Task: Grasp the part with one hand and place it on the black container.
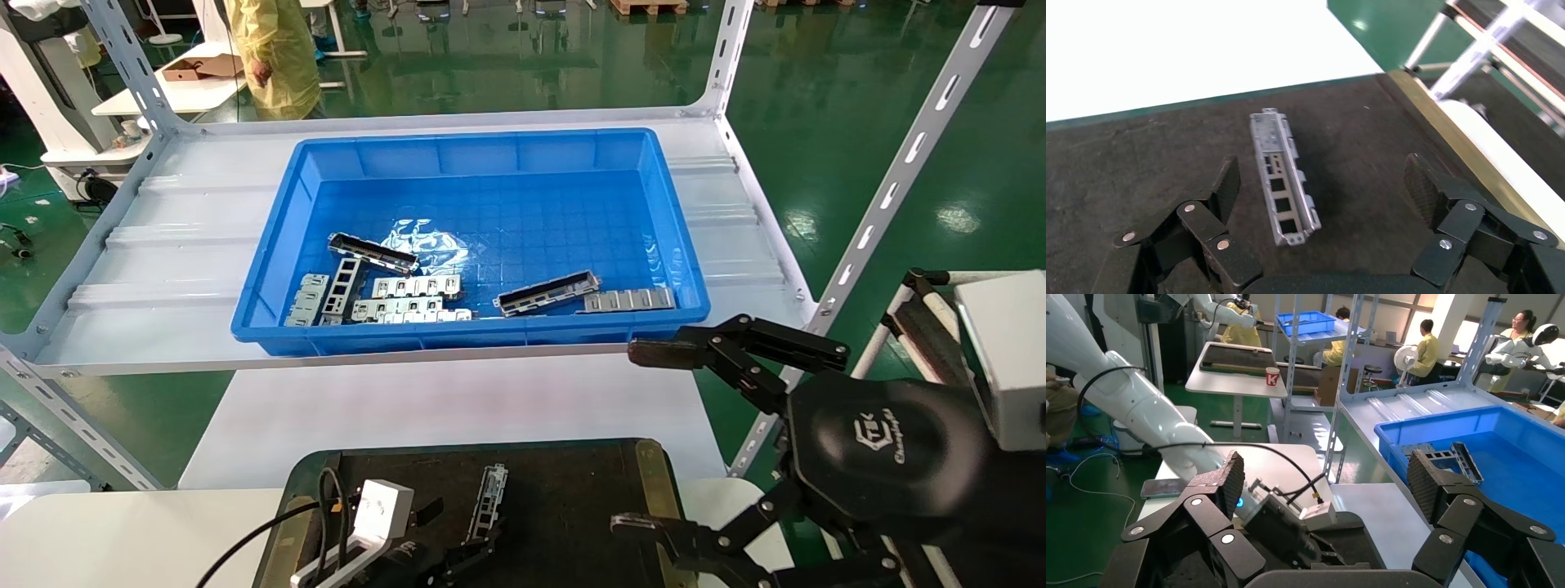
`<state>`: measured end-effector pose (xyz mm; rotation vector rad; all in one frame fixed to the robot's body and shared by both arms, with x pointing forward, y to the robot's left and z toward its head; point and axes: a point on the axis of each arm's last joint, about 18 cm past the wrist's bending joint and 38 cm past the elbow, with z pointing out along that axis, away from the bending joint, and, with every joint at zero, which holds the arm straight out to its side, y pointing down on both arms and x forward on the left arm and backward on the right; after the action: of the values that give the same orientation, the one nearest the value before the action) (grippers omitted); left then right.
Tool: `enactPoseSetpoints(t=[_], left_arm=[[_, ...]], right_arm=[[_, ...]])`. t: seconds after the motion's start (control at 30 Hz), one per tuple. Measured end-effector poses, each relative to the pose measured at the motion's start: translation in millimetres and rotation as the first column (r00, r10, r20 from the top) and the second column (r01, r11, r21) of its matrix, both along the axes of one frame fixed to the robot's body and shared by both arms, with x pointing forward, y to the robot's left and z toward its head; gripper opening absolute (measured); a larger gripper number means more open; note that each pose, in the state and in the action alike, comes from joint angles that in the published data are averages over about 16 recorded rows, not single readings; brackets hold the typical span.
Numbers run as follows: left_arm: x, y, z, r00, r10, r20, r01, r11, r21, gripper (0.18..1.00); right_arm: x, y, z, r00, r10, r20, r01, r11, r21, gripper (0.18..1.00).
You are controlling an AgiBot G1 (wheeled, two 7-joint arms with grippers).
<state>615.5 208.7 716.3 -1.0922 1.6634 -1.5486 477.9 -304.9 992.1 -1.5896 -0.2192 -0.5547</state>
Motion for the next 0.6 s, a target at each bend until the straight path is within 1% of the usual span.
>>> enactPoseSetpoints(t=[0.07,0.27,0.6], left_arm=[[-2,8,4,1.0,-0.025,0.008,0.025,0.999,0.024,0.946],[-11,35,15,0.995,-0.093,0.035,0.09,0.991,0.099,0.986],[-28,76,30,0.975,-0.202,0.095,0.179,0.96,0.214,1.001]], right_arm=[[0,0,0,1.0,0.0,0.0,0.0,1.0,0.0,0.931],[0,0,0,1.0,0.0,0.0,0.0,1.0,0.0,0.978],[0,0,0,1.0,0.0,0.0,0.0,1.0,0.0,1.0]])
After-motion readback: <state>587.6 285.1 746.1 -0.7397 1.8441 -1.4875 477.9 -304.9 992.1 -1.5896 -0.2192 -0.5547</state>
